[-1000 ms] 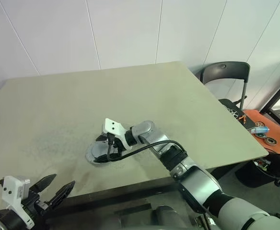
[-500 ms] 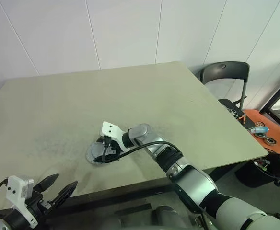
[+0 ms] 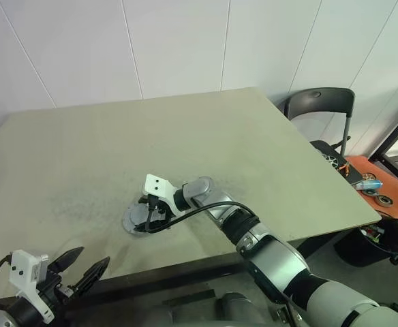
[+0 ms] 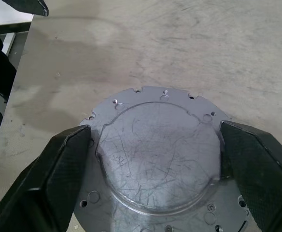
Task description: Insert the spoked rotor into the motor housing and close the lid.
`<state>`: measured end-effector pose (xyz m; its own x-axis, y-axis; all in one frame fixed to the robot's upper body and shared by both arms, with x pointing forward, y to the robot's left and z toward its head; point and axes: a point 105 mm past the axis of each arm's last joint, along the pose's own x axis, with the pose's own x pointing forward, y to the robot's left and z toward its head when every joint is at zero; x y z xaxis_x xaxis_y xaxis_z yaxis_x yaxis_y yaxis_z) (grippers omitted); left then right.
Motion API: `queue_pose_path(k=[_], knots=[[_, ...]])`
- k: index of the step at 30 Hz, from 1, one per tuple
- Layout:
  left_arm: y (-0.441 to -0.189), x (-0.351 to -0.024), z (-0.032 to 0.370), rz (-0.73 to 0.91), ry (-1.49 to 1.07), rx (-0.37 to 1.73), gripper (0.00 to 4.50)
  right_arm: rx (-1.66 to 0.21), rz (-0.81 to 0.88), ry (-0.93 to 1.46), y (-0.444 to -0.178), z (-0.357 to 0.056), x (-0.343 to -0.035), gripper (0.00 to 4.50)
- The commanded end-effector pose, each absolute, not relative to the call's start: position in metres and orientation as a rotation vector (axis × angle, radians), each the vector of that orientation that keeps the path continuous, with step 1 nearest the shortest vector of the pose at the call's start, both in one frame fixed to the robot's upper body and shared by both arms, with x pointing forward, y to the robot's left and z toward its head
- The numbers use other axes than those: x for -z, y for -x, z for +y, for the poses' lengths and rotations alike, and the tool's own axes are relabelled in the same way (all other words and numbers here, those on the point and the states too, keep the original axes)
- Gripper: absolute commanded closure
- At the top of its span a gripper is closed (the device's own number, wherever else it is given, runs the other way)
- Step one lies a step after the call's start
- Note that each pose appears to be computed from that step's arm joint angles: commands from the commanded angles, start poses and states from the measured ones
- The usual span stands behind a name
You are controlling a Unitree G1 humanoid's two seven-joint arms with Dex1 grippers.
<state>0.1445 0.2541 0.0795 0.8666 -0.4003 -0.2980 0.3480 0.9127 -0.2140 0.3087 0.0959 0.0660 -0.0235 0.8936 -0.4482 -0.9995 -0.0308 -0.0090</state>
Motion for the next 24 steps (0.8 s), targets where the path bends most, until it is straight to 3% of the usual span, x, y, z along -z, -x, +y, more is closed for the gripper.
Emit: queue_pose_path(k=[1,14,24], knots=[[-0.148,-0.086,0.250,0.317,0.134,0.411,0.00,-1.582,0.344,0.364,-0.306,0.103,-0.070,0.89],[-0.155,-0.093,0.244,0.303,0.130,0.417,0.00,-1.574,0.279,0.279,-0.309,0.111,-0.090,1.02],[-0.155,-0.089,0.245,0.306,0.134,0.416,0.00,-1.543,0.277,0.303,-0.313,0.111,-0.089,1.02]])
